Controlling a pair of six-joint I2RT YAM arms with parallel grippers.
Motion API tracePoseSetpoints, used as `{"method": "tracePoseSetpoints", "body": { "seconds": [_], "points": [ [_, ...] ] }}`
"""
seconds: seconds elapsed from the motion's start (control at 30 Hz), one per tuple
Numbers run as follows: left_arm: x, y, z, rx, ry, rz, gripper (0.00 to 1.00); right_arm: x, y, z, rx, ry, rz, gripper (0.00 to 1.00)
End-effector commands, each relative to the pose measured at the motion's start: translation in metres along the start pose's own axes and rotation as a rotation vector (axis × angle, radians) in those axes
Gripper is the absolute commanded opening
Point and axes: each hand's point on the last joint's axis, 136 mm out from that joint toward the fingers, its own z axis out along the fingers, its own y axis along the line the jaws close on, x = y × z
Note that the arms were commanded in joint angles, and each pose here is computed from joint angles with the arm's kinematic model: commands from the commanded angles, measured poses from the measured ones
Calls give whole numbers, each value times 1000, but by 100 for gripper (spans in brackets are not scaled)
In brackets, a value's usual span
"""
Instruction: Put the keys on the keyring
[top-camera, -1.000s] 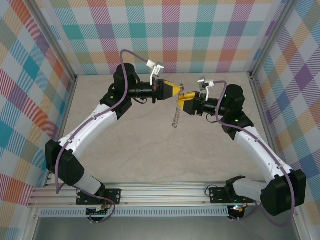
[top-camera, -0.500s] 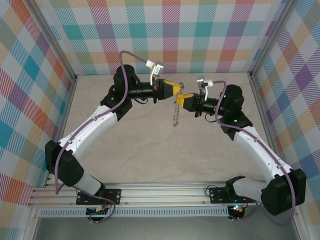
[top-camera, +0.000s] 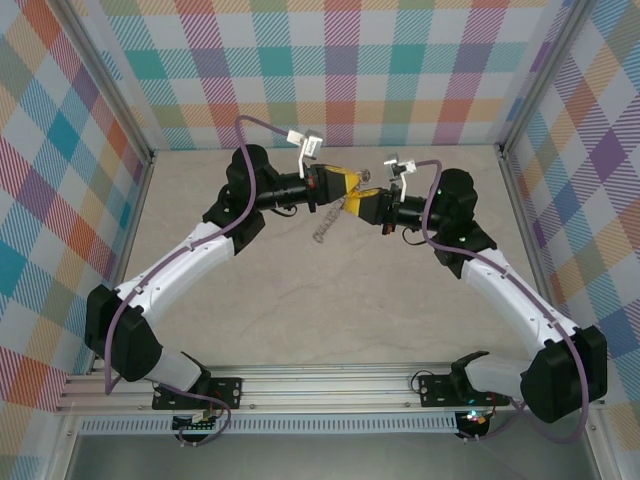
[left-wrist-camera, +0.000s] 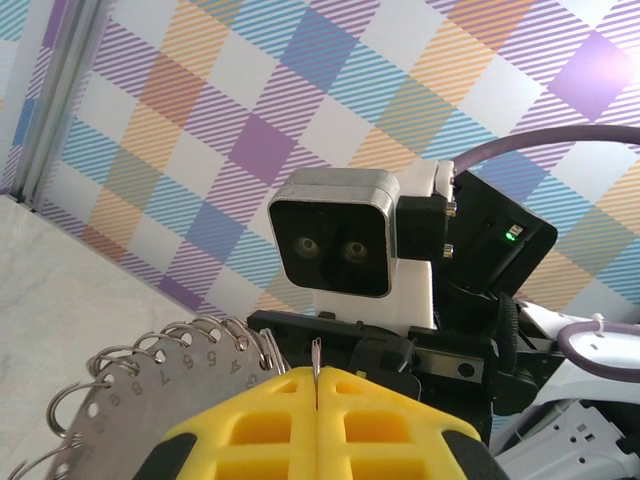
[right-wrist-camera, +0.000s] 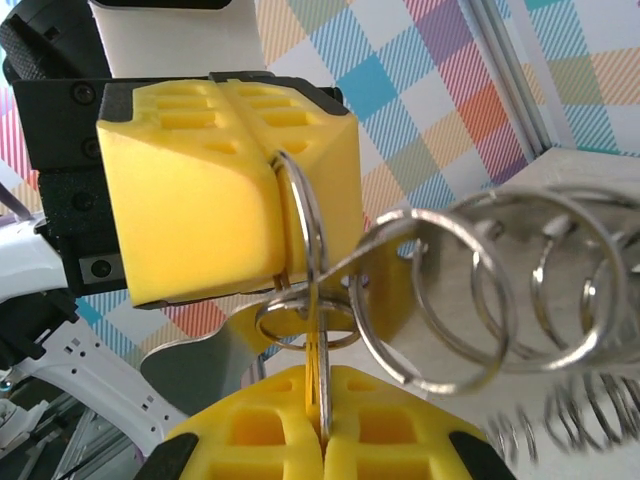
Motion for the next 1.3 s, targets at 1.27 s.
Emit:
{"method": "tracePoseSetpoints", "body": {
  "seconds": [1.27],
  "points": [
    [0,-22,-12,-9,5,128,0,-14,20,-36,227,170,-162,0]
  ]
}}
